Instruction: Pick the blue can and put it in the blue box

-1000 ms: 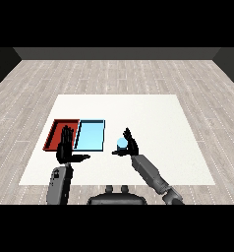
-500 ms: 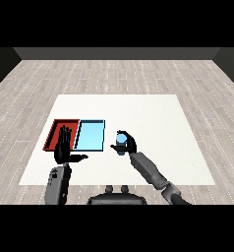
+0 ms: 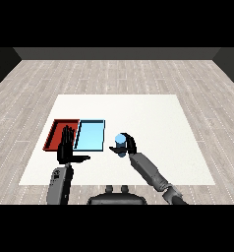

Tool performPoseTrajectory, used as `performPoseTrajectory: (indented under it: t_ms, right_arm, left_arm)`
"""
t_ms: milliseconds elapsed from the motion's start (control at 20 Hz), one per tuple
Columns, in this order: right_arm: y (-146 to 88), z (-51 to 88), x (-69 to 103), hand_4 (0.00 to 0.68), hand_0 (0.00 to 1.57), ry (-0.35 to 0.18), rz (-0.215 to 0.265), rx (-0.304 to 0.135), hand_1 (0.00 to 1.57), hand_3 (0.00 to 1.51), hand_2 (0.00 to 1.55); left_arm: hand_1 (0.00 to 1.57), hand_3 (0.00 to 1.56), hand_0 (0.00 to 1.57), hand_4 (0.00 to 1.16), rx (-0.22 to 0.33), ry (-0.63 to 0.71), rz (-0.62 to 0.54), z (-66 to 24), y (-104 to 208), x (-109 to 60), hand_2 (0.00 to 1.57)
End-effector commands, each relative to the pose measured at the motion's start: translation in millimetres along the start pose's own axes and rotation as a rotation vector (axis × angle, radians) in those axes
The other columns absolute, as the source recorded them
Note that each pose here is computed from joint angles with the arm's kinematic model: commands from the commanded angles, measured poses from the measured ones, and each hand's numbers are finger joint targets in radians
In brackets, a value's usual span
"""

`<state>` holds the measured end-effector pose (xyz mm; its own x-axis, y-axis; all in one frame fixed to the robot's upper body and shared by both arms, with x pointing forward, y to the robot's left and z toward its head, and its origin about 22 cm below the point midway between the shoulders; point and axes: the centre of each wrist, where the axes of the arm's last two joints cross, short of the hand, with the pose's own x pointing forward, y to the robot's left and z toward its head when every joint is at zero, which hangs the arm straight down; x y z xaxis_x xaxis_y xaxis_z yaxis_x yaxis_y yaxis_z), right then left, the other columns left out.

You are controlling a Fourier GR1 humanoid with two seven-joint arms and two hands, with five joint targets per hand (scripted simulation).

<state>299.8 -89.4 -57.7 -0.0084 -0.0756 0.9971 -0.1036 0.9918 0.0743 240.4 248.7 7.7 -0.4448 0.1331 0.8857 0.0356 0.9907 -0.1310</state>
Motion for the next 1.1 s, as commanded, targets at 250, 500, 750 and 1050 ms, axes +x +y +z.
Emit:
performPoseTrajectory:
  t_ms: [250,500,750,1050]
  right_arm:
    - [8,3.4,27.5,0.649,1.47,-0.127,0.025,0.028,1.47,1.41,1.45]
    - [19,-13.3,57.9,0.648,1.49,-0.2,0.027,0.065,1.49,1.4,1.45]
    - [1,-20.4,72.4,0.666,1.43,-0.291,0.029,0.111,1.43,1.42,1.44]
    - [-27,-30.0,86.2,0.666,1.43,-0.301,0.023,0.121,1.43,1.42,1.44]
  left_arm:
    - [0.0,0.0,0.0,0.0,-0.077,0.058,-0.058,4.8,-3,-19.3,0.0]
    - [0.0,0.0,0.0,0.0,-0.073,0.101,-0.027,-0.1,-33,-19.5,0.0]
    - [0.0,0.0,0.0,0.0,-0.133,0.152,0.039,-7.4,-50,-30.9,0.0]
    - [0.0,0.0,0.0,0.0,-0.148,0.162,0.027,-11.0,-71,-27.1,0.0]
